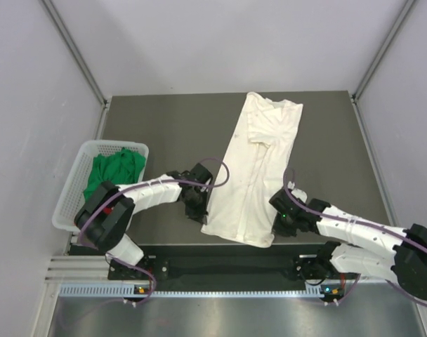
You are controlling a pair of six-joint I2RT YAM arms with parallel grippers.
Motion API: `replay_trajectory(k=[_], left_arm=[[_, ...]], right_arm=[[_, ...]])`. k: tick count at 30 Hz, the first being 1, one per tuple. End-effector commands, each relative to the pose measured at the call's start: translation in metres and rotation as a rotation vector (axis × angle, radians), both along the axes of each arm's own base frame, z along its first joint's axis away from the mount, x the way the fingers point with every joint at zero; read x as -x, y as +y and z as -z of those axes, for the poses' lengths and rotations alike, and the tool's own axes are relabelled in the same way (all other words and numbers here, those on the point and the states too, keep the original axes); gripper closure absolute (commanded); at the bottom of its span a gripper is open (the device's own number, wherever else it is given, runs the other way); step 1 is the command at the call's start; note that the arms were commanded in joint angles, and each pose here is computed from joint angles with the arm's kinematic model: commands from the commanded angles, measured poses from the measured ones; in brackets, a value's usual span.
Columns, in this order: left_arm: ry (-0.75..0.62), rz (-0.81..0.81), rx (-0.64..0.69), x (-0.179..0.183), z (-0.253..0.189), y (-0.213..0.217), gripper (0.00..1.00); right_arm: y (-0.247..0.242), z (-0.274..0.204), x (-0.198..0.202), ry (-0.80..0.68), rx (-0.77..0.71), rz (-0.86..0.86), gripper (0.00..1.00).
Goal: Fold and stack the t-shirts
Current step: Fold the tshirt
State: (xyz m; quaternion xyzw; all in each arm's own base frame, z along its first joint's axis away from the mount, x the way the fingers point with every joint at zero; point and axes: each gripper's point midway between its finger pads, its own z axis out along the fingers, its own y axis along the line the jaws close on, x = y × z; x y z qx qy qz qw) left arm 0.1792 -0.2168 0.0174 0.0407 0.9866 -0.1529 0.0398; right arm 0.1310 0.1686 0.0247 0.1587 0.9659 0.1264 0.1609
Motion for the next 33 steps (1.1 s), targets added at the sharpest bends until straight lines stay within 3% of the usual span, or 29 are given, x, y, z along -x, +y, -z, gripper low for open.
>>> replay_trajectory(k=[1,4,5,7,12,15,17,18,20,23,27,33], left_arm=[[0.042,-0.076,0.012,0.029,-0.003,-0.008,0.99],[0.050,-0.098,-0.005,0.045,-0.001,-0.007,0.87],[0.041,-0.089,-0.006,0.048,-0.002,-0.008,0.84],[-0.018,-0.099,0.000,0.040,-0.014,-0.008,0.73],[-0.195,-0.069,0.154,0.014,-0.074,-0.037,0.66],[-0.297,-0.021,0.333,0.006,-0.112,-0.067,0.65],[-0.294,-0.004,0.435,0.009,-0.125,-0.083,0.67],[-0.310,0.007,0.492,0.008,-0.130,-0.093,0.67],[-0.291,0.032,0.516,0.014,-0.126,-0.105,0.67],[-0.291,0.064,0.486,0.018,-0.112,-0.119,0.67],[-0.278,0.081,0.441,0.024,-0.094,-0.135,0.67],[-0.238,0.099,0.394,0.043,-0.070,-0.163,0.69]], right_arm=[[-0.033,0.007,0.024,0.040,0.100,-0.019,1.00],[-0.042,0.004,0.033,0.044,0.107,-0.030,0.94],[-0.045,0.000,0.035,0.050,0.116,-0.029,0.79],[-0.046,-0.012,0.031,0.022,0.111,-0.035,0.73],[-0.044,-0.071,-0.006,-0.139,0.152,-0.076,0.62],[-0.046,-0.111,-0.059,-0.253,0.188,-0.127,0.62],[-0.041,-0.147,-0.102,-0.355,0.155,-0.135,0.64],[-0.051,-0.148,-0.124,-0.361,0.212,-0.173,0.64],[-0.045,-0.185,-0.163,-0.474,0.221,-0.204,0.64],[-0.044,-0.194,-0.208,-0.468,0.250,-0.241,0.65],[-0.046,-0.204,-0.233,-0.483,0.200,-0.228,0.68],[-0.063,-0.183,-0.231,-0.443,0.145,-0.189,0.71]])
